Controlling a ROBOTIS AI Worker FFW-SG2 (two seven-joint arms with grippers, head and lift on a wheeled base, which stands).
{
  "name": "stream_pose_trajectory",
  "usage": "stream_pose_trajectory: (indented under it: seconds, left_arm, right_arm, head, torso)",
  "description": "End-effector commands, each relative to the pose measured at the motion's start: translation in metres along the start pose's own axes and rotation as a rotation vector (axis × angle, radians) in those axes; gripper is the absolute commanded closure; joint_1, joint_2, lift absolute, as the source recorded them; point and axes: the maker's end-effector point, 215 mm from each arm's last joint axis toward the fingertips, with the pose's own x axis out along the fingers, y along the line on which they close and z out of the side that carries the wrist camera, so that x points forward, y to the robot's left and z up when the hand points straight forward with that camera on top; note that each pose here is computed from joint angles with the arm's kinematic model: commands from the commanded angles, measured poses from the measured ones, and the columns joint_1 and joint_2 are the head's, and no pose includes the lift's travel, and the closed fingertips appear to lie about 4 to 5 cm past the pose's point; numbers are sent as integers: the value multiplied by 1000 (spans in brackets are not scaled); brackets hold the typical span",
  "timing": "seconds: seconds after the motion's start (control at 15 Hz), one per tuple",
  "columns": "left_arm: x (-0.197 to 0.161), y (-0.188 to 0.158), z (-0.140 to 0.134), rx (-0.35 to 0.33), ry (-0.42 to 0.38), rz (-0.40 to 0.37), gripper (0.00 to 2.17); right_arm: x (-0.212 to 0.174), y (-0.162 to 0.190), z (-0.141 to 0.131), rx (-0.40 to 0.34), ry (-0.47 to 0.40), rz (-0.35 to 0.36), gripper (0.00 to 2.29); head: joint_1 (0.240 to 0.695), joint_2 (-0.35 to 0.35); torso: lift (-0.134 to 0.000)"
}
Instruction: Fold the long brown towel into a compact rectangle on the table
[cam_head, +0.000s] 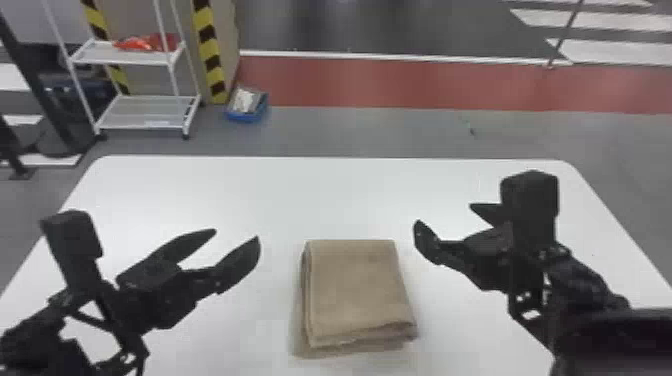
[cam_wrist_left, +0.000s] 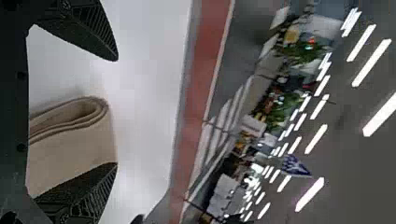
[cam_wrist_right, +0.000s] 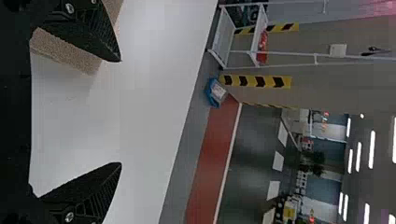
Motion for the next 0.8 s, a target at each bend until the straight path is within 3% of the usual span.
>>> stream_pose_trajectory:
  seconds: [0.0,0.07,0.13,0.2,0.33,0.6,0.73]
  left_arm:
    - [-28,16,41,88,-263,98,80]
    - [-42,21,44,102,-321,146,80]
    - [-49,26,36,101,-313,182,83]
    - [-53,31,26,123,-288,214,83]
    - [-61,50,10,151,-255,330,83]
    - [-75,57,8,184,-249,387,83]
    - [-80,59,5,216,-229,412,83]
  right_arm:
    - [-22,-5,0,-5,-165,-85,73]
    - [-34,-4,7,7,-251,-116,73]
    - [-40,-5,-1,55,-264,-118,73]
    - [-41,-11,-18,92,-240,-124,73]
    - [-40,-16,-36,94,-233,-148,80]
    - [-60,-16,-21,90,-354,-127,83]
    - [-61,-17,-23,84,-353,-122,83]
  head:
    - [695,-45]
    - [695,-43]
    - [695,-35]
    - [695,-22]
    - [695,6]
    - [695,21]
    - [695,29]
  torso:
    - [-124]
    - [-124]
    - [-124]
    - [-124]
    - [-124]
    - [-124]
    - [-124]
